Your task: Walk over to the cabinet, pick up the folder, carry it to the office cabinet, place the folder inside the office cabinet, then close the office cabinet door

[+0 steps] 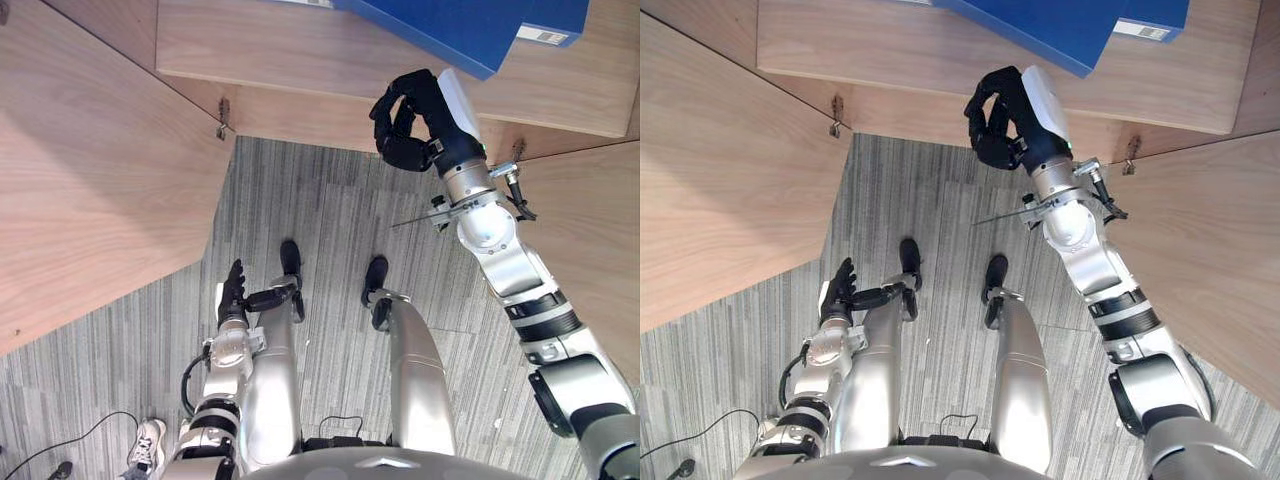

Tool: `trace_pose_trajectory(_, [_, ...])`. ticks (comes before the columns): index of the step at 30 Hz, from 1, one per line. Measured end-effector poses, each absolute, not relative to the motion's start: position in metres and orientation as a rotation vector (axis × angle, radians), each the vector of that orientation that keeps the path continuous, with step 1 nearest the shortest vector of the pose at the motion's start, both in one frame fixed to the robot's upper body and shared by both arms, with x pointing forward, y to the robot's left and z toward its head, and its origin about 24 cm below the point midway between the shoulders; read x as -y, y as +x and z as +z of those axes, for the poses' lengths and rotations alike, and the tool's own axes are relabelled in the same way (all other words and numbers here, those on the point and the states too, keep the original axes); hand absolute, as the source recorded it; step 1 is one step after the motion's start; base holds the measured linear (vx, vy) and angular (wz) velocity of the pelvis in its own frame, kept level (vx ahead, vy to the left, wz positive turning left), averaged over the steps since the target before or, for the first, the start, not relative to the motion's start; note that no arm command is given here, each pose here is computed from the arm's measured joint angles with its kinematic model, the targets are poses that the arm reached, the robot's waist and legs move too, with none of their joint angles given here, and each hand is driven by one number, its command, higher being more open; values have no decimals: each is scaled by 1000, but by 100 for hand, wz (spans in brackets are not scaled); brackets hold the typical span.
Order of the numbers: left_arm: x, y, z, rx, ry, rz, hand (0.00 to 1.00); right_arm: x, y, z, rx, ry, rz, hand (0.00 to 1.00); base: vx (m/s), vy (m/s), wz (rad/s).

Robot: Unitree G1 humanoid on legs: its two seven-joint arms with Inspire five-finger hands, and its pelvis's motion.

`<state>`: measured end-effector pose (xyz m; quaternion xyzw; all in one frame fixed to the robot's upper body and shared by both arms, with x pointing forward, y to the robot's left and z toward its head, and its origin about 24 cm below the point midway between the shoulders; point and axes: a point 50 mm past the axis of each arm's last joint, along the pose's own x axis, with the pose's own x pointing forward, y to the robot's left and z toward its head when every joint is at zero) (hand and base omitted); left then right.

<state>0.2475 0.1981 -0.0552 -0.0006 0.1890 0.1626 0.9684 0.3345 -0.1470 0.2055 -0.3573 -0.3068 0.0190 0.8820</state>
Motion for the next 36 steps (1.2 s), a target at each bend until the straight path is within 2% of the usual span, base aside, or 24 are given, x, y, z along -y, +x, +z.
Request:
trace_pose_trajectory(10, [-201, 250, -50, -360, -2, 370, 100, 169, 360, 236, 605, -715, -191, 0, -2, 3, 1])
trace_pose_trajectory(23, [-201, 251, -47, -340, -42, 396, 100, 189, 386, 265, 536, -657, -333, 0, 7, 4, 2])
trace_pose_trajectory(36, [-197, 252, -45, -324, -71, 417, 100, 226, 394, 290, 459, -581, -482, 0, 5, 5, 4])
